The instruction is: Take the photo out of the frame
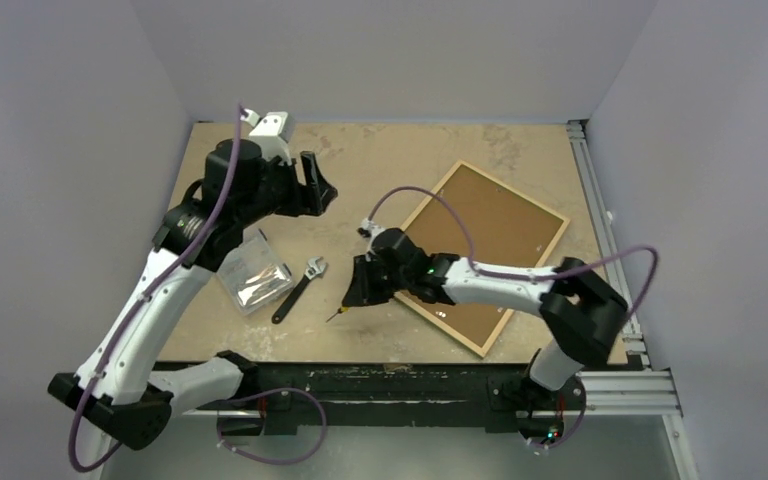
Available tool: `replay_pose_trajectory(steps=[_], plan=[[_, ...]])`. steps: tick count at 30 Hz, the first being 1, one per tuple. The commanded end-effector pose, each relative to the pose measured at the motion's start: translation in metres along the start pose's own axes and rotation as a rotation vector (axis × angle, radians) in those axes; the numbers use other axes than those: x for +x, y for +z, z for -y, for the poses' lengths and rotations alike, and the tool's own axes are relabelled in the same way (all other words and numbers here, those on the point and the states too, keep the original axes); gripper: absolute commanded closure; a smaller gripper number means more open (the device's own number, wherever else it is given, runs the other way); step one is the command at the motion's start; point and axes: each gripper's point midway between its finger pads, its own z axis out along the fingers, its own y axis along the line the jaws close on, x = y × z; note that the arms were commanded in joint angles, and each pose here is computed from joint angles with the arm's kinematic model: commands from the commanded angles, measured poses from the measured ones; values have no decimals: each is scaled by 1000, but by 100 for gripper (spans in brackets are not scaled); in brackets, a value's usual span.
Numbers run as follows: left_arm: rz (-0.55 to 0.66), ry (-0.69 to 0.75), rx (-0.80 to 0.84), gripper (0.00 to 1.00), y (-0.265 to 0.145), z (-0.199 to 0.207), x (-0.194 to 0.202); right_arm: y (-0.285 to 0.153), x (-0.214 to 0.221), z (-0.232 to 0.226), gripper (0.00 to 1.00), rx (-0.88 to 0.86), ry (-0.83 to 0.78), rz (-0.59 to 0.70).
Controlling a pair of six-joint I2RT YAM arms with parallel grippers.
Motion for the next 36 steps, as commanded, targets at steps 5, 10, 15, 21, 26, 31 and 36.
replay_pose_trajectory(steps=[5,10,15,21,26,31,36], plan=[[162,98,-95,32,-20,-24,-18,70,-12,-103,100,-379,179,-77],[177,101,-84,31,-19,-26,-9,100,-8,-102,100,-428,273,-93],[130,89,-22,31,-13,-15,-3,119,-7,-95,92,-433,348,-62],[134,85,-16,31,-14,-15,-2,130,-1,-62,69,-290,358,-6],[147,71,-19,31,-18,-18,-5,134,6,-44,55,-221,342,7],[152,58,-9,31,-21,-18,-5,132,11,-37,49,-164,314,3],[133,47,18,32,-18,-13,-2,124,16,-27,32,-69,290,5]])
